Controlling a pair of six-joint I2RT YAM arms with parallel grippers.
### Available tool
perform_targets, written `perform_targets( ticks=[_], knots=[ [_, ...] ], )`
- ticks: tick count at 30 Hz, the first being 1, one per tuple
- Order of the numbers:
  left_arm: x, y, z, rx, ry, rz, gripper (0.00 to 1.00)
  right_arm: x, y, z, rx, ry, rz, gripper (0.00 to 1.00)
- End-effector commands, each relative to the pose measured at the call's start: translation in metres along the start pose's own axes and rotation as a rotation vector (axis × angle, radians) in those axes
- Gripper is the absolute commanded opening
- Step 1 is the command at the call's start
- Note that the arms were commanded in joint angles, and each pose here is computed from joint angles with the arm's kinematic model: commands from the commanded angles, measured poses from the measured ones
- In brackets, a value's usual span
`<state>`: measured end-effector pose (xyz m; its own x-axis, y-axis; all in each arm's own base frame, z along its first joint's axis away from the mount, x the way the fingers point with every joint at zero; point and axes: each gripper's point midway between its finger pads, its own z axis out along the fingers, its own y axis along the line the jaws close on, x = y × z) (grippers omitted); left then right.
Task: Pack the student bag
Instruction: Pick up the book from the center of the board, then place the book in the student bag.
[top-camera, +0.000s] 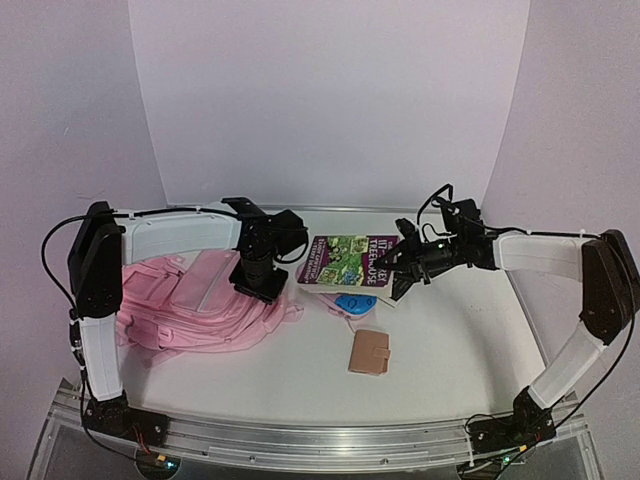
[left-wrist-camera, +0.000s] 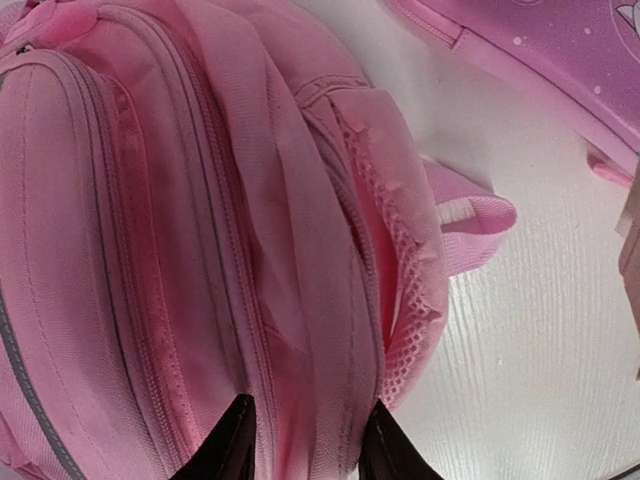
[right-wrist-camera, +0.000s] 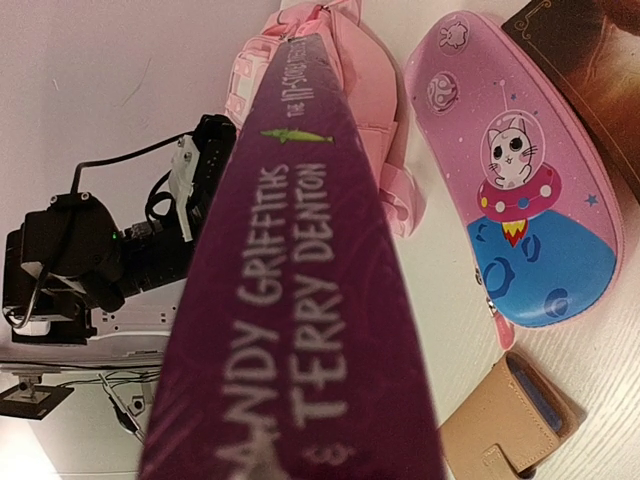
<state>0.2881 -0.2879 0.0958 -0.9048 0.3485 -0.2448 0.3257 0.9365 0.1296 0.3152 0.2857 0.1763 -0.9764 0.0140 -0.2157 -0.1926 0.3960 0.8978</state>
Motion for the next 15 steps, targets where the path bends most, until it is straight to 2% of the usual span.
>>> perform_targets(
  ticks=[1, 9, 15],
  knots=[
    [-0.005, 0.018, -0.009, -0.104, -0.012, -0.016, 0.29, -0.007, 0.037, -0.004, -0.137, -0.015, -0.104, 0.0],
    [-0.016, 0.014, -0.033, -0.03, -0.098, -0.041, 0.01, -0.006, 0.037, 0.003, -0.18, -0.018, -0.057, 0.0],
    [-0.038, 0.011, -0.091, 0.107, -0.271, -0.065, 0.0, 0.001, 0.041, 0.02, -0.203, -0.007, -0.043, 0.0]
  ],
)
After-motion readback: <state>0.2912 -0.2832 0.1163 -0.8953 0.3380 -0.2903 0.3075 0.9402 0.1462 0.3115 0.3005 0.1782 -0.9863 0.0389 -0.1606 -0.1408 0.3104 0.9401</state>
